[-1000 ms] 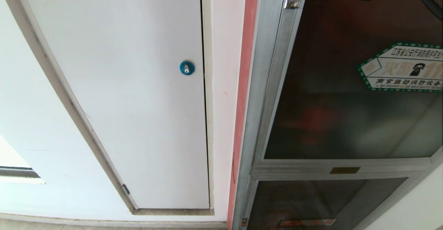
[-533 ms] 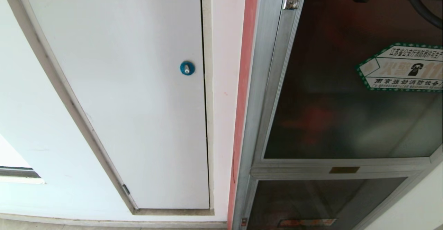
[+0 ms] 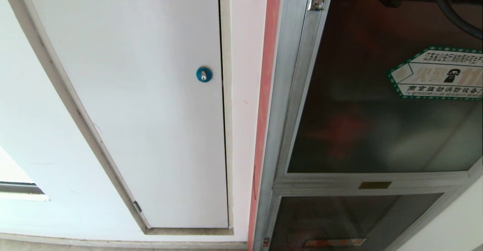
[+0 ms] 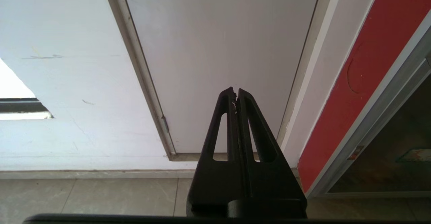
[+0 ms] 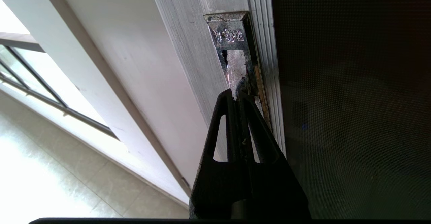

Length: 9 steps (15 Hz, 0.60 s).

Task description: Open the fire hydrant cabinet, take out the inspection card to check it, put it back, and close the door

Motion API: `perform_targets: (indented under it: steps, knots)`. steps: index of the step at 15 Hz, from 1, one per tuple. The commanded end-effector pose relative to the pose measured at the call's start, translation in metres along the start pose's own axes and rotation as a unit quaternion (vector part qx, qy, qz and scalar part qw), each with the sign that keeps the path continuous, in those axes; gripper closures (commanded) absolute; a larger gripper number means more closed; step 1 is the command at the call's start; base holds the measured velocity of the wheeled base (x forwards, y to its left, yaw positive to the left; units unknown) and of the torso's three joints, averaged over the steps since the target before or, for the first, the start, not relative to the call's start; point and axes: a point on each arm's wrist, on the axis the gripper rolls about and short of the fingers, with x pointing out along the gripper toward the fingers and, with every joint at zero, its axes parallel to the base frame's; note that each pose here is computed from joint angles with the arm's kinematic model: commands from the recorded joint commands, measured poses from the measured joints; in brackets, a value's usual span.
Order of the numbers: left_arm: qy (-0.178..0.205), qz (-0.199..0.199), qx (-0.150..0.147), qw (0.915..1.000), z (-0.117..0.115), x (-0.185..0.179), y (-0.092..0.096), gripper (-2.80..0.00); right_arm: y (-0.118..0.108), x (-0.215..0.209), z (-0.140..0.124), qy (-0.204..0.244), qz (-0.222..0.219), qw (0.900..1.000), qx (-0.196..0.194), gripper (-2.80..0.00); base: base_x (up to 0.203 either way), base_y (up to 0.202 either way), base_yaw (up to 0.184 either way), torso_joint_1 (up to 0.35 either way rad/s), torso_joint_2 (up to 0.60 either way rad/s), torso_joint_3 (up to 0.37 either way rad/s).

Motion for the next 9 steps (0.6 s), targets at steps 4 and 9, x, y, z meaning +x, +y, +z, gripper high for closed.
perform_targets:
  steps: [4,9]
  knots:
    - [0.000,0.000,0.000,1.0000,0.0000,0.0001,0.0000,0.00,-0.0007,0.0032,-0.0003,0.000,-0.002,1.000,0.000,0.00,0.000,0.000,0.000,0.000,0.00,0.000]
    - [0.000,0.000,0.000,1.0000,0.0000,0.0001,0.0000,0.00,-0.0064,0.0096,-0.0020,0.002,-0.011,1.000,0.000,0.00,0.000,0.000,0.000,0.000,0.00,0.000]
